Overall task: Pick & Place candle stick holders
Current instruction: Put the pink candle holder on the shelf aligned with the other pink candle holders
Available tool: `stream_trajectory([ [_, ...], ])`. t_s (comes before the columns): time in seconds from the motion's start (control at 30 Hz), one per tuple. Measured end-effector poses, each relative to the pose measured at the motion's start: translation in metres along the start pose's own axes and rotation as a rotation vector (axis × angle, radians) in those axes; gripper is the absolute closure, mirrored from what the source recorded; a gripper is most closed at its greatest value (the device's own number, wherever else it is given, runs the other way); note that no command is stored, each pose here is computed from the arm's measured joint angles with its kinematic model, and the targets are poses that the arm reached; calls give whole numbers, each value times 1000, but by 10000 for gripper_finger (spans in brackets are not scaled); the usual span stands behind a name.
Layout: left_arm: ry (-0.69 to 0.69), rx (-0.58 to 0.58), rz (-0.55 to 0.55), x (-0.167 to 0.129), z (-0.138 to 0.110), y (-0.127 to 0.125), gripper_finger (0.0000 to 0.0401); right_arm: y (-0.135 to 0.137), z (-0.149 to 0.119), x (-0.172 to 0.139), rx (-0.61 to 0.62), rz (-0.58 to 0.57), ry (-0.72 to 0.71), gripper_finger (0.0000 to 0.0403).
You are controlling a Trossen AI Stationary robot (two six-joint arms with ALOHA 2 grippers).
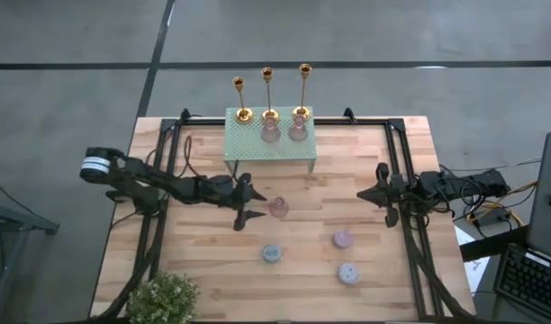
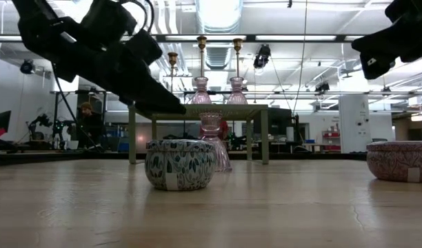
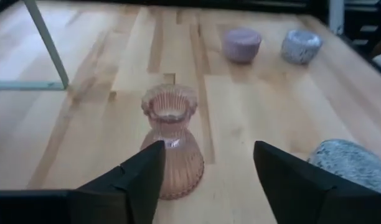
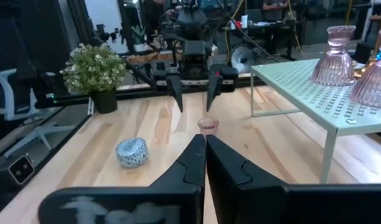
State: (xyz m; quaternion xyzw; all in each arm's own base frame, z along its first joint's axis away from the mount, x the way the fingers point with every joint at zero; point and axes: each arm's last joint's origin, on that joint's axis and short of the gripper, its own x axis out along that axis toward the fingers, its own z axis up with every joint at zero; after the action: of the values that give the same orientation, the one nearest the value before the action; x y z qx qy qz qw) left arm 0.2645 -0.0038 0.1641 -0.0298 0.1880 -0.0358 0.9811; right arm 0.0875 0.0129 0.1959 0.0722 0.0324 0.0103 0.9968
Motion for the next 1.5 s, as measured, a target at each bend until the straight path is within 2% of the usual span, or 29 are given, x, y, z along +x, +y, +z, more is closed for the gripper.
stream_trajectory([
  [0.13,23,-38,89,12,-2,3,121,0,0,-1,2,1,-8,394],
  [0.27,50,-43,111,23,-4,5,103,0,1,-1,10,2,-13,394],
  [0.8,68,-56,99,67,4,7,101,0,0,-1,16,0,-2,394],
  [1.0,64,-50,98,71,6,7,131,0,-1,-1,16,-1,0,394],
  [1.5,67,-54,100,70,5,7,265,0,-1,0,14,-4,8,394],
])
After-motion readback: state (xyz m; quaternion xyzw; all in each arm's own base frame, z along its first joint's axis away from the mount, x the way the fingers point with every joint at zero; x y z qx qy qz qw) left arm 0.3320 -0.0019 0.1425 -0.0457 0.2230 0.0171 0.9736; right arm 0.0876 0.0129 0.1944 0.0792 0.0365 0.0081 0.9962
